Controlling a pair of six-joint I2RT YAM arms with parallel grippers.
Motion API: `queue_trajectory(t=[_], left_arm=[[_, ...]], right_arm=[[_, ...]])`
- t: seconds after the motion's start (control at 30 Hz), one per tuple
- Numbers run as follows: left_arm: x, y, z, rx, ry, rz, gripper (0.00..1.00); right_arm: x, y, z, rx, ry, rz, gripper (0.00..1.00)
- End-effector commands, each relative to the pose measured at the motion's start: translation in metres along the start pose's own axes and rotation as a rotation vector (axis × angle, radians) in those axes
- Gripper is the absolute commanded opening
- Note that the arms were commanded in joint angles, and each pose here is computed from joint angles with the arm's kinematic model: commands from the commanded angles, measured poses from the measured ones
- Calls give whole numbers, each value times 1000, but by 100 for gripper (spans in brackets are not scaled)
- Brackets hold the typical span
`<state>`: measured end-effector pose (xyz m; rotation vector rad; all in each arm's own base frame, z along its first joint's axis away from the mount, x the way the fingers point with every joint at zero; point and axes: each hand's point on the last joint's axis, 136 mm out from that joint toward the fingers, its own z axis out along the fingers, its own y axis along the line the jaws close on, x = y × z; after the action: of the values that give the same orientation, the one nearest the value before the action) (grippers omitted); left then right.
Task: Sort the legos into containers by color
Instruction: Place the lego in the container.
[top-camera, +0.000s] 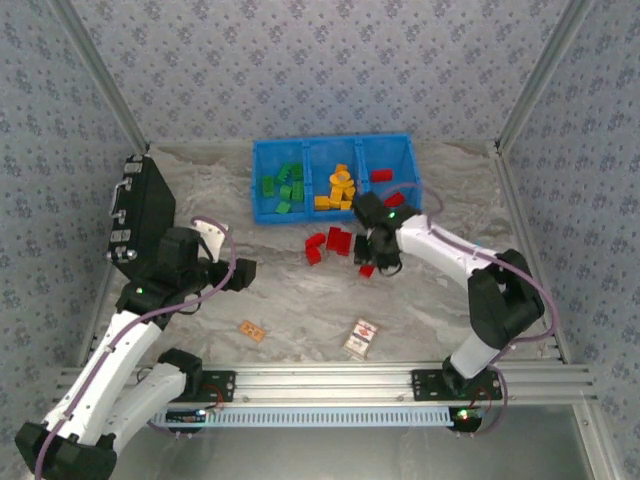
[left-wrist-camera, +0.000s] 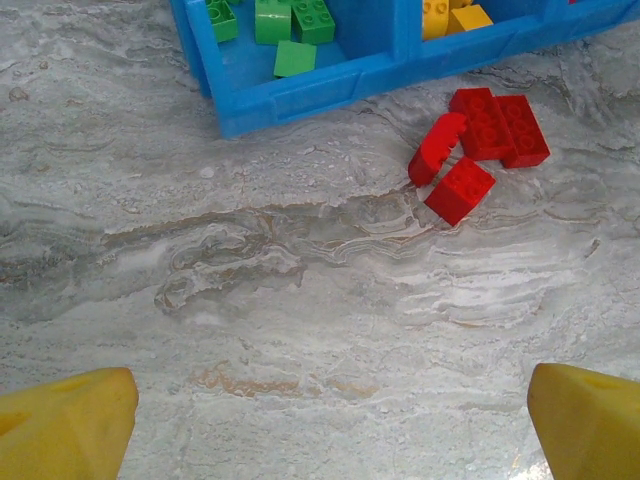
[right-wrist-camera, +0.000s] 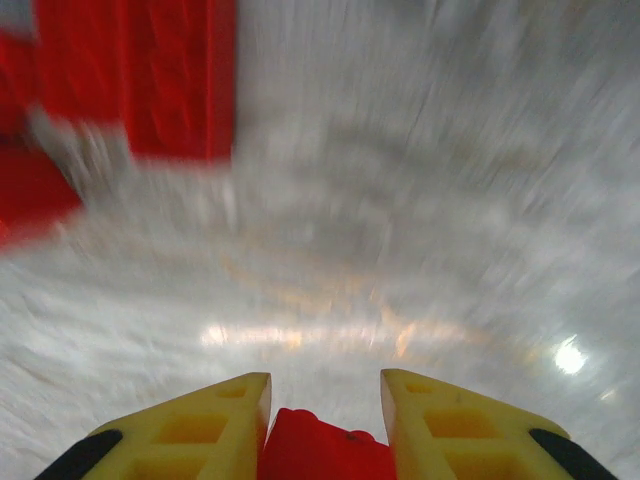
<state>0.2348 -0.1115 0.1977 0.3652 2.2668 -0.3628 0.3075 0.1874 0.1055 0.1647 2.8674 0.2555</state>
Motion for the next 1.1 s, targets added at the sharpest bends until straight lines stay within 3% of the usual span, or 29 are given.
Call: queue_trajectory(t=[0.0, 0.3, 0.5, 0.73, 1.07], left_arm=[[-4, 1, 0, -9, -17, 9, 100], [-3, 5, 1, -28, -15, 10, 100], [-2, 5, 2, -31, -9, 9, 100], [-1, 5, 3, -29, -6, 9, 100], [5, 10, 12, -54, 41, 8, 100]], right_arm=[[-60, -13, -38, 28, -152, -80, 32], [-195, -16, -47, 101, -376, -169, 32], [-257, -18, -30, 192, -460, -204, 32], [-295, -31, 1, 252, -476, -193, 33], [-301, -38, -8, 208, -486, -176, 52]])
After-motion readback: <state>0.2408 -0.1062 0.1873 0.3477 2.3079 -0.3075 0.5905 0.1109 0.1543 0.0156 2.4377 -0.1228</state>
